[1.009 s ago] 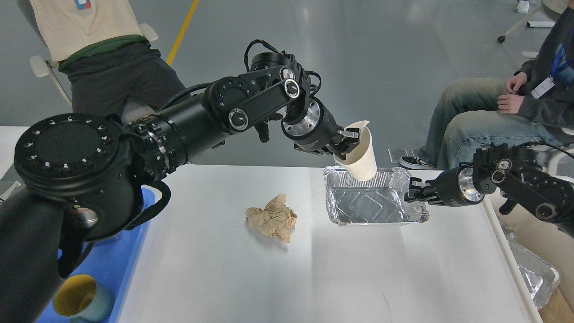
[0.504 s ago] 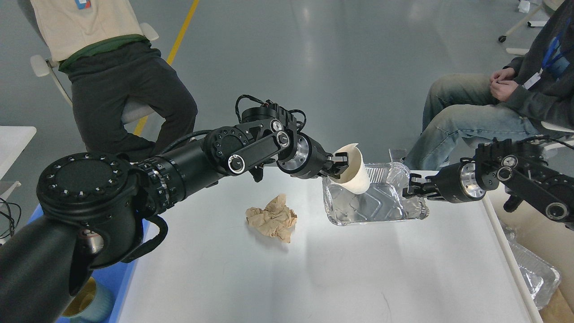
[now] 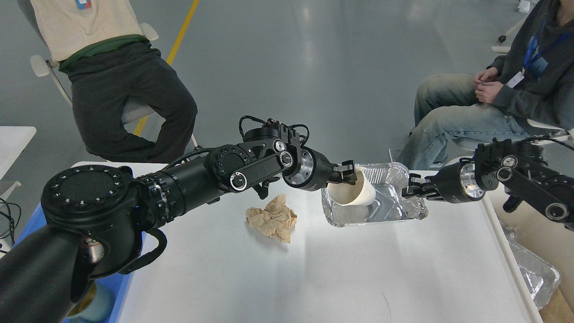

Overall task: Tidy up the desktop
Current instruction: 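Release the paper cup and raise the left gripper away, then reach the left gripper to the crumpled brown paper and grasp it, then lift the crumpled paper and lower it into the foil tray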

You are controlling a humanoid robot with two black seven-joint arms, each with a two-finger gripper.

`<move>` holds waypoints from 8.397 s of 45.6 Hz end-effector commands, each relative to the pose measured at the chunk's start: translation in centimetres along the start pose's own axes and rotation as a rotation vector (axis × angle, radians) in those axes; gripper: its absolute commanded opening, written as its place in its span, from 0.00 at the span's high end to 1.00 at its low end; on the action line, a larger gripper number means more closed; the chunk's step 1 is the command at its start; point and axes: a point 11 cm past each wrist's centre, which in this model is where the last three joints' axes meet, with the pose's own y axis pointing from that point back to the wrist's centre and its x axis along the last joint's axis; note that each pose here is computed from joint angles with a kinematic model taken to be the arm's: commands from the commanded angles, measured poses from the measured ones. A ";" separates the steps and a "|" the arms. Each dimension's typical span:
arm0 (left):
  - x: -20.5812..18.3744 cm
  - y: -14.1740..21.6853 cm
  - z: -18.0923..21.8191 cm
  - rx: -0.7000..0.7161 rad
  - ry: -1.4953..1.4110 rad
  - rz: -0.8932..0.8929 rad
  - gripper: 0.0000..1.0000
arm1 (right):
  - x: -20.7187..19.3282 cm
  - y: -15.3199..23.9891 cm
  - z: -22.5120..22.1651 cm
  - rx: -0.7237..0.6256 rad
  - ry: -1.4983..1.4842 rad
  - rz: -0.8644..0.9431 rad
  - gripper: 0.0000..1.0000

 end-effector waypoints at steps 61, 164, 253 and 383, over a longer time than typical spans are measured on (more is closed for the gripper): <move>7.0 13.4 3.7 -0.136 0.001 0.108 0.03 | -0.6 -0.5 0.2 -0.002 -0.008 -0.014 1.00; -4.1 0.8 -17.6 0.274 -0.203 0.011 0.03 | -0.9 1.1 3.7 -0.060 -0.052 -0.003 1.00; -7.7 -3.2 -15.4 0.346 -0.290 -0.032 1.00 | -1.9 0.9 4.1 -0.022 -0.108 0.001 1.00; -2.3 1.2 4.6 0.051 -0.425 -0.018 0.04 | -1.4 1.4 3.1 0.007 -0.092 0.013 1.00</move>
